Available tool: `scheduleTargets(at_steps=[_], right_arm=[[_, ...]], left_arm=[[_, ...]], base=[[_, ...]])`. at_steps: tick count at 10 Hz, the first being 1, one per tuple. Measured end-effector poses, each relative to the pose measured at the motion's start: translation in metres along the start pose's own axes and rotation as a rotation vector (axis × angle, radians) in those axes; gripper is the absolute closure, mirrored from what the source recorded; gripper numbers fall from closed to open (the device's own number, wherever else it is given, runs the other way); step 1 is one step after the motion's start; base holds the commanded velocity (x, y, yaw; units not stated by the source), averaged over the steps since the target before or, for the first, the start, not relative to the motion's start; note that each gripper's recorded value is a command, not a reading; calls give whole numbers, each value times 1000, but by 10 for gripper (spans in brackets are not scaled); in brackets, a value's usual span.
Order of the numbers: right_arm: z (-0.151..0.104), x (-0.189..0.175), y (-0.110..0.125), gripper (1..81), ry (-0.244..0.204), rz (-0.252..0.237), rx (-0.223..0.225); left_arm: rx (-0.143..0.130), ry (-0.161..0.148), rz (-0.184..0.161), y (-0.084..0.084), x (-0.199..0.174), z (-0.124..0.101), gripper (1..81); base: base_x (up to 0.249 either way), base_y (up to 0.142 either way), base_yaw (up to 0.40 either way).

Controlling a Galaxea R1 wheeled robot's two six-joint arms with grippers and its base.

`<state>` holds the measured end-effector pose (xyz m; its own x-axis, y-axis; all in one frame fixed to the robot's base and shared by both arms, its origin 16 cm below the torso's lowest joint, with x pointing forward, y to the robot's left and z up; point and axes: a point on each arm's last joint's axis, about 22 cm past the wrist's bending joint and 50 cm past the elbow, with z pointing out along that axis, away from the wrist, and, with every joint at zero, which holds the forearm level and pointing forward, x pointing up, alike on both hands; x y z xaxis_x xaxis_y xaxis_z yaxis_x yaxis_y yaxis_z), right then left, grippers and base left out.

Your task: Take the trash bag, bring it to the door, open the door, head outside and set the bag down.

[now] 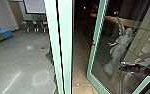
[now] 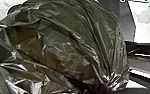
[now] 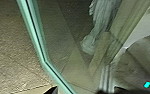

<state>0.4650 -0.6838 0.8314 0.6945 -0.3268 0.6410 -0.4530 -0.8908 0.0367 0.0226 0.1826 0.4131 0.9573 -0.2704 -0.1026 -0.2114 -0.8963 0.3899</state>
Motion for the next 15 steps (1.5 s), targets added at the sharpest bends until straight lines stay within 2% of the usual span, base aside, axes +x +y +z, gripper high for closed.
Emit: scheduleTargets(at_steps=[1,2,4,6,7,9,10,11,13,14,15], right_arm=[[13,-37,-52,10,-64,27,85],[22,-77,-80,10,-127,56,130],[29,-156,-103,10,-246,83,173],[23,-244,-141,10,-376,91,247],[15,-299,-152,10,-449,100,273],[-3,-402,-148,10,-565,122,284],[-14,-450,-148,10,-618,129,293],[-27,-498,-158,10,-672,128,317],[-53,-564,-194,10,-739,123,404],[-63,-585,-204,10,-756,123,433],[-76,-610,-204,10,-777,133,446]], left_arm=[[0,1,0,0,0,0,811],[0,2,0,0,1,0,811],[0,5,1,0,1,0,811],[3,7,4,-2,2,-1,811],[4,8,5,-3,2,-1,811],[3,8,5,-2,2,-1,811],[3,17,0,-3,4,-1,811],[6,32,-6,-5,2,-3,811],[14,58,-67,-12,-15,-8,811],[18,67,-87,-15,-23,-9,811],[20,72,-94,-16,-27,-10,811]], base=[[0,0,0],[0,0,0],[0,0,0],[0,0,0],[0,0,0],[0,0,0],[0,0,0],[0,0,0],[0,0,0],[0,0,0],[0,0,0]])
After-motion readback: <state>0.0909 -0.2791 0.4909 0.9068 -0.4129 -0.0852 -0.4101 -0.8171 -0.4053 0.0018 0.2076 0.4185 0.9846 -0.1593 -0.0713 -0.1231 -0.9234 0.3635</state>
